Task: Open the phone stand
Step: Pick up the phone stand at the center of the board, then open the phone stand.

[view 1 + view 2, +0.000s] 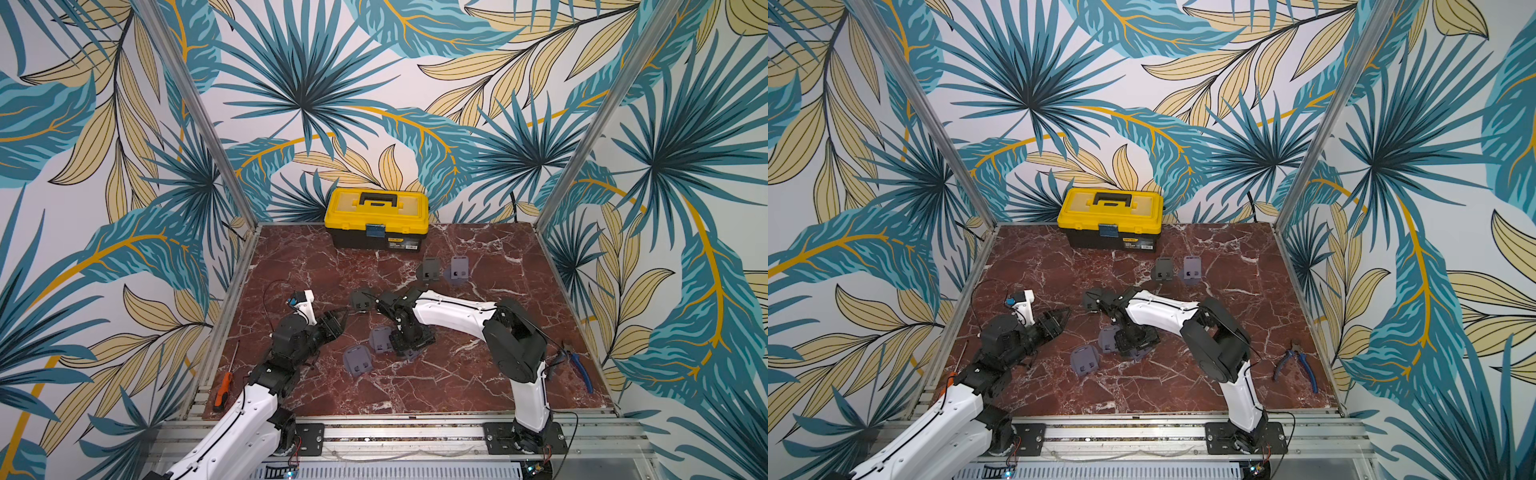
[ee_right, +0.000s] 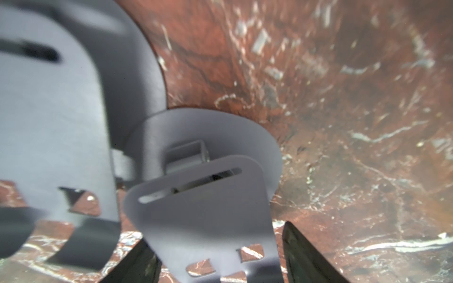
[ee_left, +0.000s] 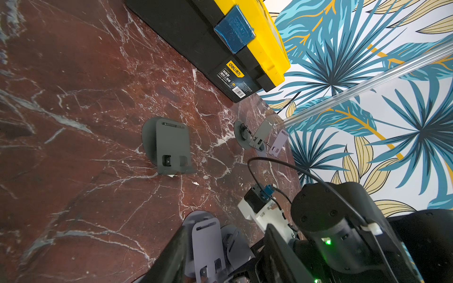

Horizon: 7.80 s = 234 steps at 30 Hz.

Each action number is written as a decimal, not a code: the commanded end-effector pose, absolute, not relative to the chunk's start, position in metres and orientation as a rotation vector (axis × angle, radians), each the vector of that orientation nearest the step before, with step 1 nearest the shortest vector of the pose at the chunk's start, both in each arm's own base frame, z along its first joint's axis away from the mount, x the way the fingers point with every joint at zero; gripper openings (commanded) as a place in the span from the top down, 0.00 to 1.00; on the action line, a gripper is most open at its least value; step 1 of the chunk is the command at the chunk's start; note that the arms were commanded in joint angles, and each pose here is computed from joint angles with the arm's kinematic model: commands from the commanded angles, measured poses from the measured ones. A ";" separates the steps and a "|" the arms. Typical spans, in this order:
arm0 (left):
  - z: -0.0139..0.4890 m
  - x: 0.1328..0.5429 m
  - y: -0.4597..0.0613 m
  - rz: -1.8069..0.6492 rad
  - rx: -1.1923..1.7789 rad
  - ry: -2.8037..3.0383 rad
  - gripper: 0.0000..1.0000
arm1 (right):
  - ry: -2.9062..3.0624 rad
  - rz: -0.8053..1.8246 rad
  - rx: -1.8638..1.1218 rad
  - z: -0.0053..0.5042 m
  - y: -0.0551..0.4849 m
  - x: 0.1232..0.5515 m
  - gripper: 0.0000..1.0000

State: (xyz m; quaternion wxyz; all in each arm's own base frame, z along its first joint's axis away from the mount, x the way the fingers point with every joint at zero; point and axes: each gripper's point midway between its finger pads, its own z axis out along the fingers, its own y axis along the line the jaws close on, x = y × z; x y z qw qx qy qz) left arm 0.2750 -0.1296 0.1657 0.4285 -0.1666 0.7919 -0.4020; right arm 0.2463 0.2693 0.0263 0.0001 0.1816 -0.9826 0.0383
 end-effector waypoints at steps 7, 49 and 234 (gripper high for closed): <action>0.161 0.275 -0.123 -0.978 -0.437 1.975 0.49 | -3.086 0.129 0.587 0.025 0.267 0.259 0.29; 0.157 0.280 -0.149 -1.070 -0.348 2.081 0.53 | -3.168 -0.005 0.431 0.051 0.251 0.269 0.58; 0.159 0.280 -0.281 -1.090 0.311 2.028 0.75 | -3.151 -0.937 0.272 0.190 0.245 0.270 0.65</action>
